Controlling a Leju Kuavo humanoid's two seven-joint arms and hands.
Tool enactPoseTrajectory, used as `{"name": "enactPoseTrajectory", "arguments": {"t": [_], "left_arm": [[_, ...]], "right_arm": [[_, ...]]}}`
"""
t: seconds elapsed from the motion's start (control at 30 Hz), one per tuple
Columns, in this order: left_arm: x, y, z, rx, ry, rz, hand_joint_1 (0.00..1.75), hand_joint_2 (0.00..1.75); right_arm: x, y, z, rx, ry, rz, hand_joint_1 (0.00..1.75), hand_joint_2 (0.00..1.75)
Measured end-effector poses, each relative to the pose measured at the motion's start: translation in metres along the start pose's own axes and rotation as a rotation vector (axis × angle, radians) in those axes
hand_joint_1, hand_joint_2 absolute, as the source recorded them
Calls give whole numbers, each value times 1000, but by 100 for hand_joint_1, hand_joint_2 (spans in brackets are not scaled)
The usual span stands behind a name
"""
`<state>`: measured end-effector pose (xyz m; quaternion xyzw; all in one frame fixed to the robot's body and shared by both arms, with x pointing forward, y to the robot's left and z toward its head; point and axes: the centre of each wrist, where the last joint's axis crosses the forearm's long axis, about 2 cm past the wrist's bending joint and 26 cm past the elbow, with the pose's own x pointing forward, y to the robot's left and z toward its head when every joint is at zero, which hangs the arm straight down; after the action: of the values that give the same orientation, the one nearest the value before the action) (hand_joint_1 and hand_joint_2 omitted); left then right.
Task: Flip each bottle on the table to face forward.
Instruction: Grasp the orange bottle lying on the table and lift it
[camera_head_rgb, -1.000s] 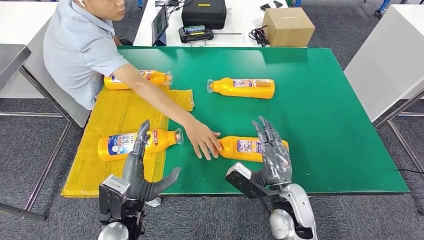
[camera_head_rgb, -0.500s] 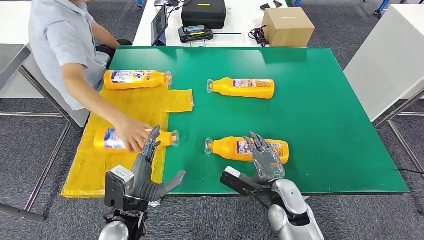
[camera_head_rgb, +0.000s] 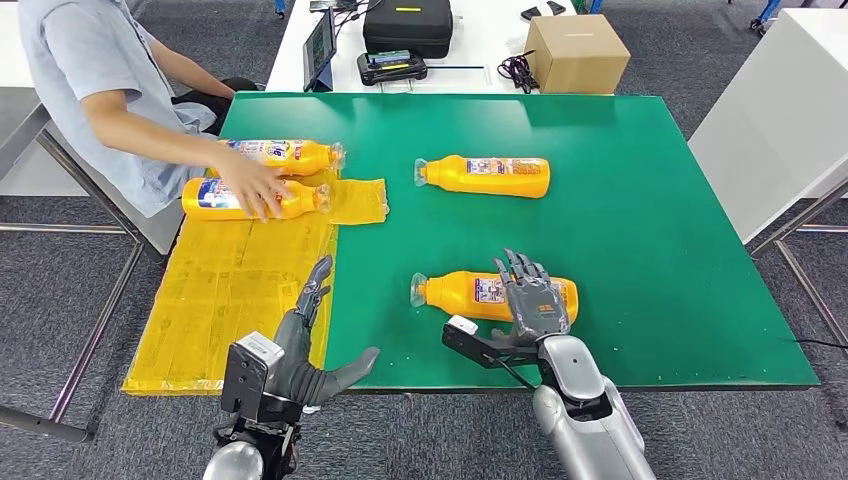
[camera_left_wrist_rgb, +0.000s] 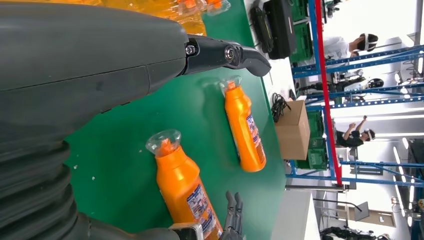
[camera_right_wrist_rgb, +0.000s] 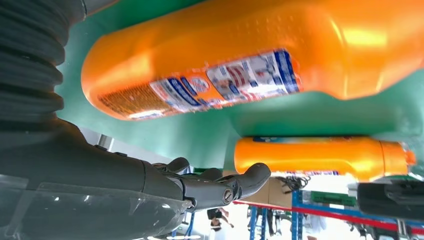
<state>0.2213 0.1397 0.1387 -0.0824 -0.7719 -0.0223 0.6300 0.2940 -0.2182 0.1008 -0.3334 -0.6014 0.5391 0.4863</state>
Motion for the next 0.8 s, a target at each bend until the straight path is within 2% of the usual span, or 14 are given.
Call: {"name": "enactPoseTrajectory", "arguments": {"t": [0.2,0.5,0.8], "left_arm": [[-1,-1,0,-10,3,-1,0,175],[-7,-7,0,-66,24,-15,0,175],[-11,-9,0,-76,36,-20,0,175]], "right_arm": [[-6,4,-3,30,21,0,0,175],[-45,13,-10,111,101,-67,0,175],[-52,10,-18,136,147,-14,0,175]]}}
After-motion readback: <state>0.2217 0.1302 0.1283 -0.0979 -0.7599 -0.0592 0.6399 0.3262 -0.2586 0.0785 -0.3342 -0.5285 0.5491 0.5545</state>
